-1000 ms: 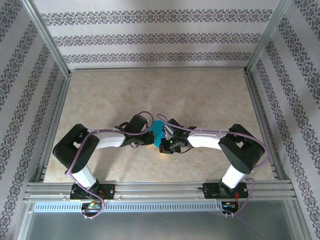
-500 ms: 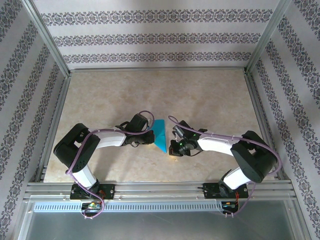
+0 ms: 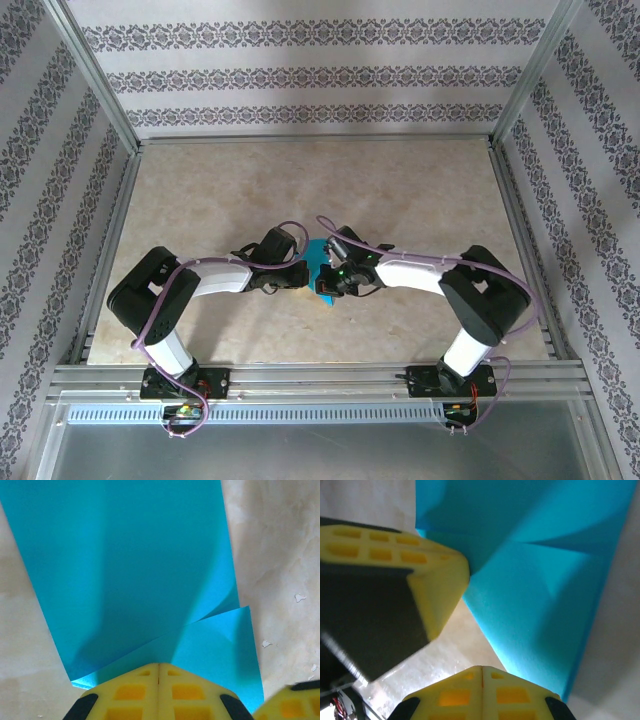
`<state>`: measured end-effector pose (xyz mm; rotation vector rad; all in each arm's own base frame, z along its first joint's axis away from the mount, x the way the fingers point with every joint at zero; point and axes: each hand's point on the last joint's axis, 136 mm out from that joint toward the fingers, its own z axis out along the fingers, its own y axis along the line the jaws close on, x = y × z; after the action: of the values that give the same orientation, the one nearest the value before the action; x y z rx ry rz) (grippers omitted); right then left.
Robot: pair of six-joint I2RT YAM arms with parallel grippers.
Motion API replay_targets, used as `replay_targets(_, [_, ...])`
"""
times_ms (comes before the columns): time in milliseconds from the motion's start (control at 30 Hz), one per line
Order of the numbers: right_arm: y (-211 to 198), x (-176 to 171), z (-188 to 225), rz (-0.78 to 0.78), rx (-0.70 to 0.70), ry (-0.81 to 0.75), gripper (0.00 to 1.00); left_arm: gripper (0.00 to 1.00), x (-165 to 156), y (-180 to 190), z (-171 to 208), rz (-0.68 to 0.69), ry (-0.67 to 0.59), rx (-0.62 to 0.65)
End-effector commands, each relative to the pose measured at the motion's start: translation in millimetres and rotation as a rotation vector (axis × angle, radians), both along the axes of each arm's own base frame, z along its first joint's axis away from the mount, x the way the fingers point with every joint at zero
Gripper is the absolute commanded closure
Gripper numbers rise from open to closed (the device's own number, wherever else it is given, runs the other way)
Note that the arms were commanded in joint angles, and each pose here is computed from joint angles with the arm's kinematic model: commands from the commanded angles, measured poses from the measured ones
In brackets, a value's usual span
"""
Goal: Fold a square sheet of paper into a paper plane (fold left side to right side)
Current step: Third fold the triangle at the center of the table.
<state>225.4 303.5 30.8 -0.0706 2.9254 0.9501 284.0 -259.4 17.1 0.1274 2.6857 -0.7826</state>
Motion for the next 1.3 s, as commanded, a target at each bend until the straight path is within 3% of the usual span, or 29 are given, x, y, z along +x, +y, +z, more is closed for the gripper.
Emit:
replay_targets(0, [16, 9, 1, -0.004, 0.029, -0.014, 1.0, 1.0, -26, 30, -36, 0.017, 0.108, 0.156])
replay_targets(267, [1, 9, -16, -0.029, -0.026, 0.003, 1.0, 1.0, -26, 30, -36, 0.017, 0.104, 0.158])
replay_targets(767, [-62, -59, -41, 0.011, -0.174, 0.138, 1.0, 1.0, -25, 32, -34, 0.019, 0.1, 0.169])
replay_targets(1033, [-76, -42, -12, -0.013, -0.114, 0.051, 1.0, 0.99, -20, 13, -15, 0.001, 0.077, 0.109])
replay_targets(1267, [-78, 10, 24, -0.003, -0.007, -0.155, 0.74, 0.85, -3, -14, 24, -0.004, 0.017, 0.007])
